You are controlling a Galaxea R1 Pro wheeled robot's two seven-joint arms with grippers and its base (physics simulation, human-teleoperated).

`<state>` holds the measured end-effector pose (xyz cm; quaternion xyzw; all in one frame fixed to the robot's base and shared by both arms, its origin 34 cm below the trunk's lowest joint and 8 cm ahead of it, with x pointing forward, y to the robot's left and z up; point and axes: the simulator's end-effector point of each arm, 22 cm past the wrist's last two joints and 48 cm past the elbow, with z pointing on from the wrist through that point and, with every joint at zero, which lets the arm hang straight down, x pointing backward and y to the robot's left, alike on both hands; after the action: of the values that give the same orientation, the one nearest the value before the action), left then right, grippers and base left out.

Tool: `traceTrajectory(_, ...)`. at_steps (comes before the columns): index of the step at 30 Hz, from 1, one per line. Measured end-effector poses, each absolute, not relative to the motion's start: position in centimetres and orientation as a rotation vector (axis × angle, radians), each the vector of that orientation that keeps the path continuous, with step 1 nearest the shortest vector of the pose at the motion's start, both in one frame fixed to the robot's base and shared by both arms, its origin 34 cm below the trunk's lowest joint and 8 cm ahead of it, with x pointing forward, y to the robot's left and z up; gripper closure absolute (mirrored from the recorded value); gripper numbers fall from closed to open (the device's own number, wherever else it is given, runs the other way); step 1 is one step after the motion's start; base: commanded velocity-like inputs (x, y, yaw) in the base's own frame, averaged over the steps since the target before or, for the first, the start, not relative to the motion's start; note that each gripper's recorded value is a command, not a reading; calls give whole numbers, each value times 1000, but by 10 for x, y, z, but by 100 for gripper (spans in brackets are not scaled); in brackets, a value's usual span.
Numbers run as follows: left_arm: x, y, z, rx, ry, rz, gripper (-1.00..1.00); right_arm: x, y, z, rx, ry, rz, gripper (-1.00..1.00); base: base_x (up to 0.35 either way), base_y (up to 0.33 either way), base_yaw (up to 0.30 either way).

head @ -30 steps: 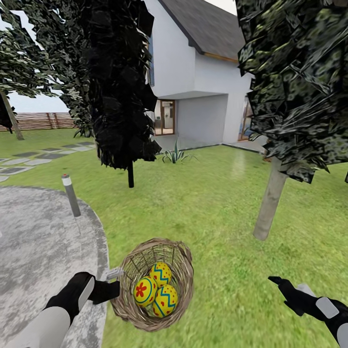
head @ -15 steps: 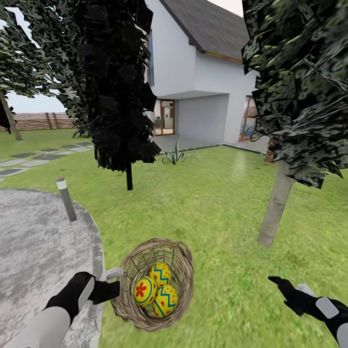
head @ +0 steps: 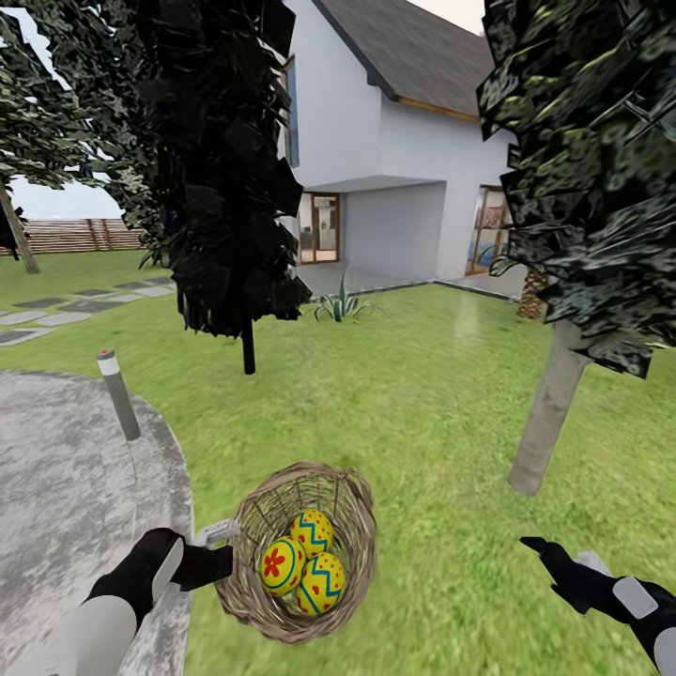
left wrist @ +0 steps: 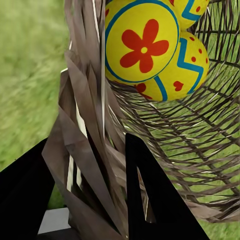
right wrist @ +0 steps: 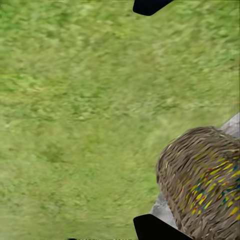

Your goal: Take the three Easter eggs out of the wicker basket on the lawn in the garden, then place them on the lawn next to a single tree (choose any tree) so that all three eggs are next to the same tree and none are left in the basket.

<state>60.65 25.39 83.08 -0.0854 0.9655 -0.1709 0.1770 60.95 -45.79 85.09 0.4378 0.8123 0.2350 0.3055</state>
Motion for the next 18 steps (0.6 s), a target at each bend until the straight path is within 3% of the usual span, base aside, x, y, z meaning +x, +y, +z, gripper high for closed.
traceTrajectory(18, 606, 254, 831, -242, 2733, -484, 100, 609, -458, 851, 1158, 2152, 621, -100, 299, 0, 0)
